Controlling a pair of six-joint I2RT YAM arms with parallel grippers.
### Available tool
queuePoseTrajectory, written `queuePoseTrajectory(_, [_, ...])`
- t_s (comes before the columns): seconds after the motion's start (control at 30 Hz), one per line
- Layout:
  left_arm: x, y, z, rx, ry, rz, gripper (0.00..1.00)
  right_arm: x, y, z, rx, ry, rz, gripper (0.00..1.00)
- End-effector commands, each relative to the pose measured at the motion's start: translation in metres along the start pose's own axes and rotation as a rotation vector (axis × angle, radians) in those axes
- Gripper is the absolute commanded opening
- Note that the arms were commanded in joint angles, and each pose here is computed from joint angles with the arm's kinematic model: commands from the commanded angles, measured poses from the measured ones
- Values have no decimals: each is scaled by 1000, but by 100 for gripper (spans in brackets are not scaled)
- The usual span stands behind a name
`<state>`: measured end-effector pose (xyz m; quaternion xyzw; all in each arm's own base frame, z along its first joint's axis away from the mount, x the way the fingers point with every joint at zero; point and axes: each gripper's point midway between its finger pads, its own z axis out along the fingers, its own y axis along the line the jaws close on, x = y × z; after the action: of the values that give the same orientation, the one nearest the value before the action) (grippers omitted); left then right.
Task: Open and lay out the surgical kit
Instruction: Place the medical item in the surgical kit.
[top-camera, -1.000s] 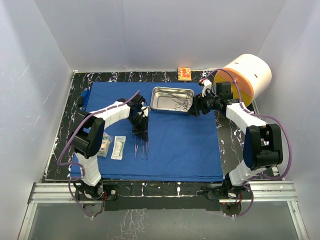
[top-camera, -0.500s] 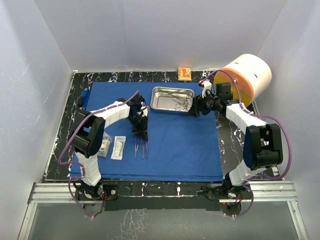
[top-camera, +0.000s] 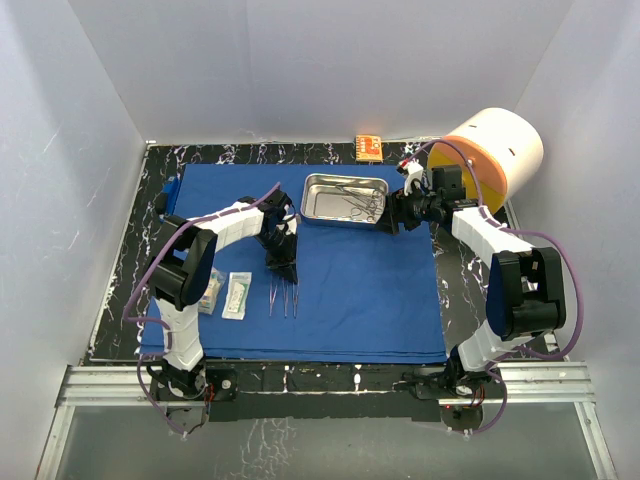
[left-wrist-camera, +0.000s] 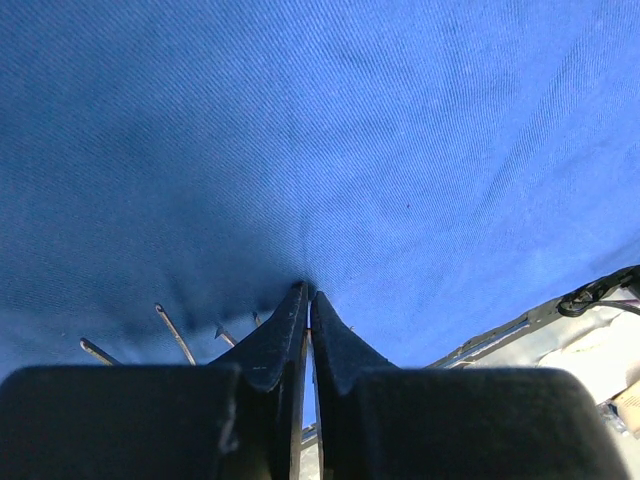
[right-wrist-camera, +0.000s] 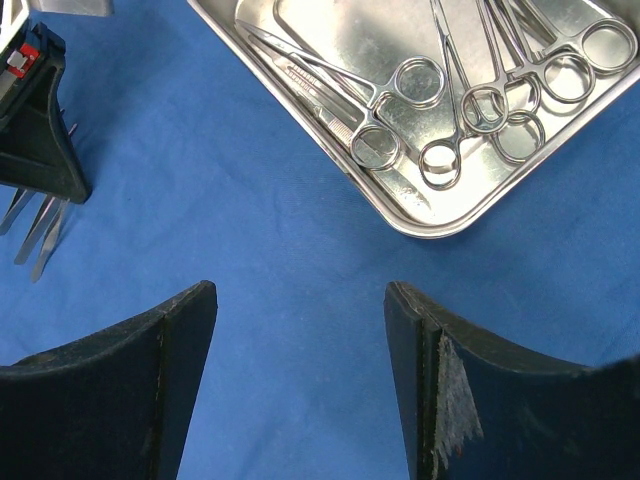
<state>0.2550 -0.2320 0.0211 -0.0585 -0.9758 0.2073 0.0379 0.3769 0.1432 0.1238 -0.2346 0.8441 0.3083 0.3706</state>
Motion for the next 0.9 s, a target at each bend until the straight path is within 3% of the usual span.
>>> queuePoseTrajectory(0.0, [-4, -6, -10, 11, -15, 0, 5, -17, 1, -5, -4, -55, -33, 67])
queuePoseTrajectory(0.4, [-7, -8, -13, 15, -24, 8, 18, -17, 2, -6, -8, -56, -32, 68])
queuePoseTrajectory(0.87, [-16, -31, -66, 55, -187, 124, 37, -34, -1, -7, 15, -83, -45, 69])
